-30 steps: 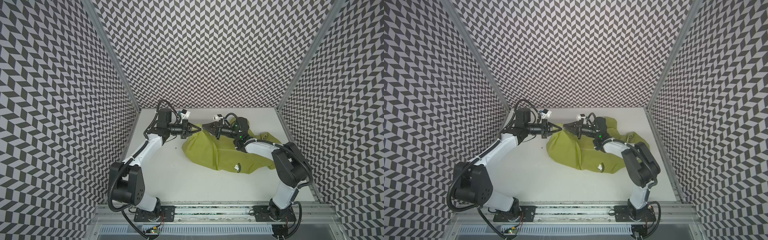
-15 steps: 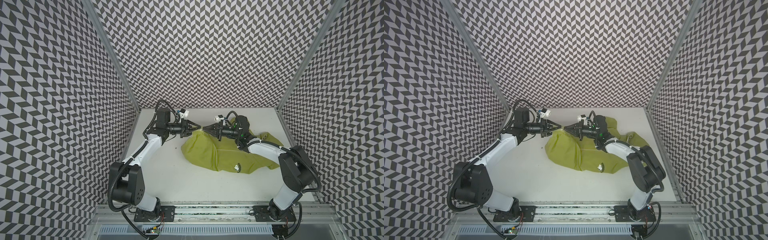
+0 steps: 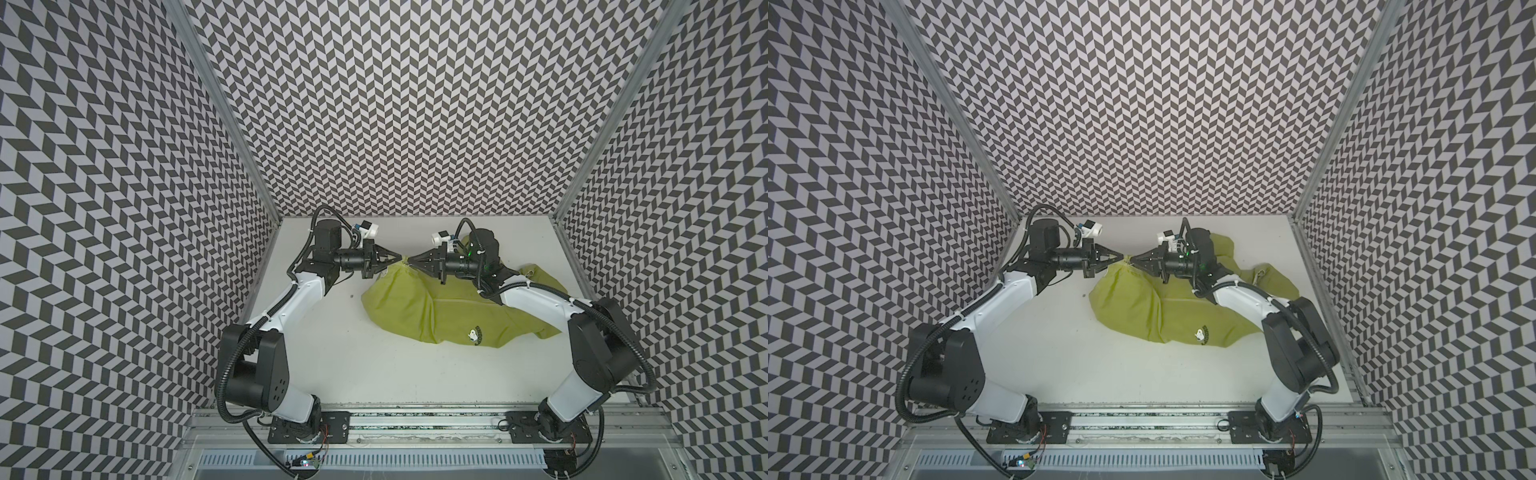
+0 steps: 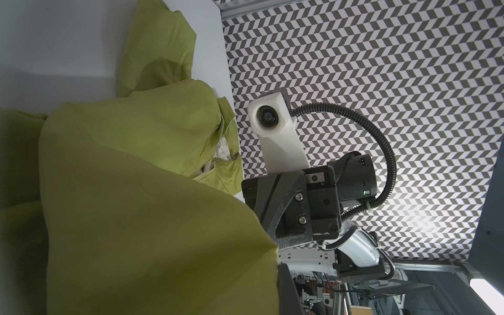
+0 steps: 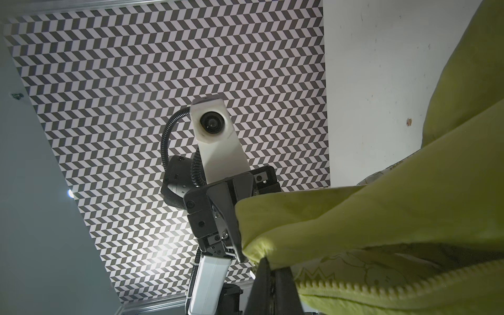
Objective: Zip up the jacket
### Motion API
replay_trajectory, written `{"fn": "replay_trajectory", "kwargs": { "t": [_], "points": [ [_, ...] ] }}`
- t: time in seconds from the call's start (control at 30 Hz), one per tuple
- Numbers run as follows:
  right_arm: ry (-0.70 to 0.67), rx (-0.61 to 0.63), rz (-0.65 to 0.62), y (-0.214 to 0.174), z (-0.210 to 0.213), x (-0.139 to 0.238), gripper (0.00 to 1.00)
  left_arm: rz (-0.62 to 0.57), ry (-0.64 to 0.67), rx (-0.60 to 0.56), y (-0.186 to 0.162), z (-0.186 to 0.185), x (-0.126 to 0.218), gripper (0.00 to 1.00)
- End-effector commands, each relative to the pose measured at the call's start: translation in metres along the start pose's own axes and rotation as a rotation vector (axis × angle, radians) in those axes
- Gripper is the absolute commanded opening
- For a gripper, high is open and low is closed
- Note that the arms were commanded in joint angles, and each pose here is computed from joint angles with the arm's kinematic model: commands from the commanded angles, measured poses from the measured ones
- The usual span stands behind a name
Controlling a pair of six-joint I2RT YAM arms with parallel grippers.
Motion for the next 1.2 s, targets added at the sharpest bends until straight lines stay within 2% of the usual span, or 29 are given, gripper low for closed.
{"fn": "replay_trajectory", "kwargs": {
  "t": [0.0, 0.13, 0.27, 0.43, 0.6, 0.7, 0.73, 1.17],
  "points": [
    [0.046, 0.069, -0.022, -0.004, 0.022, 0.002, 0.00, 0.033, -0.031, -0.052, -0.010, -0.014, 0.000, 0.04],
    [0.052, 0.059, -0.027, -0.003, 0.022, -0.001, 0.00, 0.040, -0.023, -0.024, -0.012, -0.010, 0.000, 0.17],
    [0.051, 0.061, -0.031, -0.003, 0.023, -0.002, 0.00, 0.044, -0.021, -0.015, -0.014, -0.008, 0.001, 0.20],
    [0.046, 0.062, -0.037, -0.005, 0.022, -0.001, 0.00, 0.064, -0.024, -0.005, -0.016, -0.006, 0.001, 0.15],
    [0.043, 0.059, -0.043, -0.006, 0.022, -0.002, 0.00, 0.077, -0.029, -0.005, -0.017, -0.008, 0.001, 0.15],
    [0.044, 0.064, -0.043, -0.007, 0.023, -0.002, 0.00, 0.079, -0.030, -0.003, -0.017, -0.008, 0.002, 0.01],
    [0.042, 0.063, -0.043, -0.007, 0.022, -0.001, 0.00, 0.075, -0.028, -0.001, -0.016, -0.008, 0.002, 0.00],
    [-0.026, 0.050, -0.046, -0.016, 0.002, 0.005, 0.00, -0.092, -0.001, -0.014, -0.008, -0.011, 0.033, 0.00]
  ]
}}
Point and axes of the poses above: each gripper's point midway between its finger pads, its own x axis back along the fingers, its own z axis along the line the jaws close on, y = z × x, the point moved 10 cm from there along x, back along the fingers, and after that the axes turned 9 degrees about x, right-handed, at the moved point
